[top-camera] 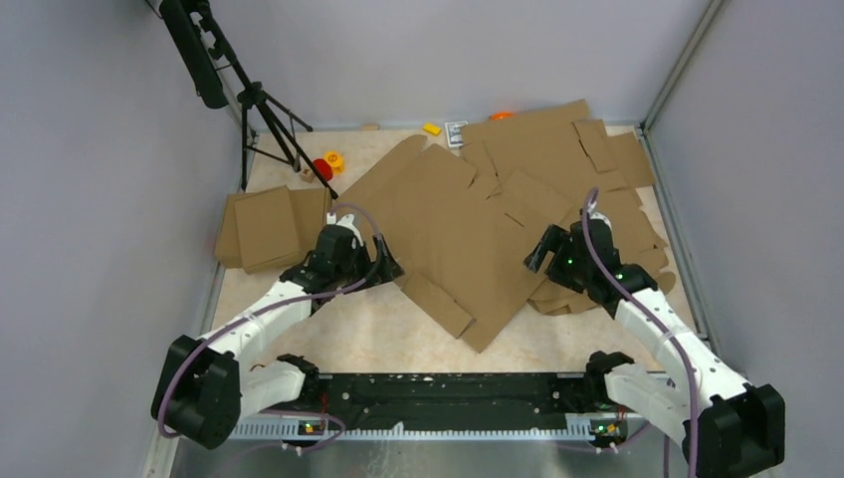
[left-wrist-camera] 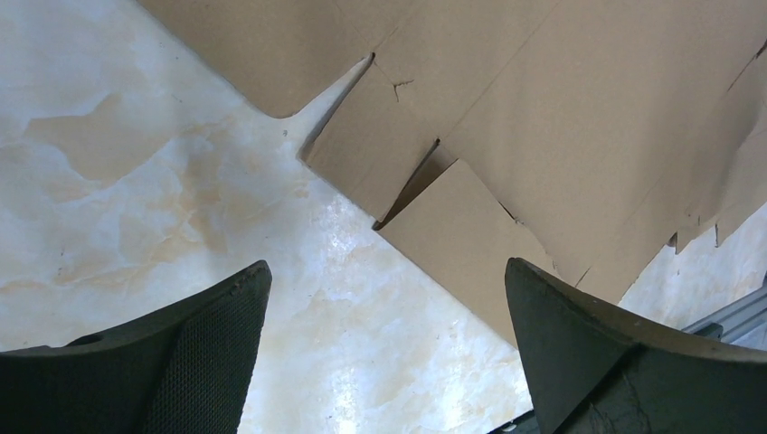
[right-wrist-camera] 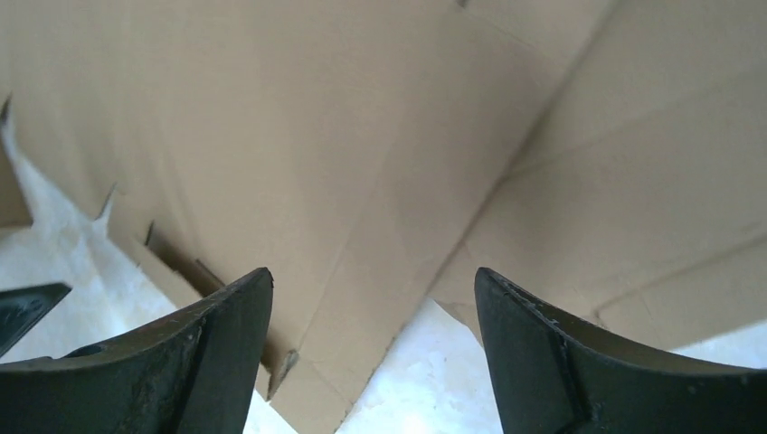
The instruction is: Fold the paper box
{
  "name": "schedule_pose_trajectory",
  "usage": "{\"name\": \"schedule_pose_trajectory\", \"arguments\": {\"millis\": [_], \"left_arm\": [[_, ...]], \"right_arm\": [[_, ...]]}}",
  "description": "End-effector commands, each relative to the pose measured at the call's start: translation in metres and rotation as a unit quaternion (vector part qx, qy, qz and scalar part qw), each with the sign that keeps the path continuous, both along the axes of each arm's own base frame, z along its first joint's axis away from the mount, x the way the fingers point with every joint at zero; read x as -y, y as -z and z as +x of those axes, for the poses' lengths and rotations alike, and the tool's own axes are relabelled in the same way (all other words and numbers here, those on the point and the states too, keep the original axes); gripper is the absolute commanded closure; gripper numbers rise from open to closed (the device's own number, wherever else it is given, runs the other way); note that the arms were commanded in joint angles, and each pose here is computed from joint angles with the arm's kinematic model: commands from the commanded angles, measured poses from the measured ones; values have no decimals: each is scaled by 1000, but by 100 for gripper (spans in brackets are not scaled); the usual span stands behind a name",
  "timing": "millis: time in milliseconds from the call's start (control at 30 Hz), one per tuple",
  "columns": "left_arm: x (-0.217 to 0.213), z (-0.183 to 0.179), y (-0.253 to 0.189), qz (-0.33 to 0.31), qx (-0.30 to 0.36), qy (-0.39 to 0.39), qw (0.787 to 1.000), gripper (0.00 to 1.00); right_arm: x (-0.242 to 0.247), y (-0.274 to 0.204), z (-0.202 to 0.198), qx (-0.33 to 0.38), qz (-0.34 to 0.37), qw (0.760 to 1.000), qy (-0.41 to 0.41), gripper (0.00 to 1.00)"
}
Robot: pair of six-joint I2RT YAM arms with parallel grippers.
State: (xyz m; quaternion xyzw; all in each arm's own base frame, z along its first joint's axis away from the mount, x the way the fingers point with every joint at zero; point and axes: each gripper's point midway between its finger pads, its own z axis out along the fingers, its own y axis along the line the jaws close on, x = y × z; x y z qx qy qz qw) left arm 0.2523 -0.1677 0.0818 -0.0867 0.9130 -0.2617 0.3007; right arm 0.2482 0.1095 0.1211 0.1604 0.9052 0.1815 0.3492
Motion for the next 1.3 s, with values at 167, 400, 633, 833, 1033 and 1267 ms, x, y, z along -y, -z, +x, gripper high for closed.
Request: {"name": "schedule_pose_trajectory", "arguments": {"millis": [167,400,633,833,1033,1267], "left_arm": [[14,18,-15,-13,31,28,999,1],[25,22,-17,-16,32,65,997,1],[22,37,-31,-7,58,47,997,1],[16,71,-37,27,114,21,993,2],[11,105,-21,65,114,-7,991,2],[33,104,22,41,45,39,997,3]], "right_arm": [[-1,47,-10,-55,69,992,93,27],[-16,54,1,-61,102,989,89,30],[-16,61,7,-67,96,989,95,33],[-27,54,14,-32,133,988,72,38],[-38,30,23,26,181,982,54,47],[-57,20,35,23,181,983,-4,49]]}}
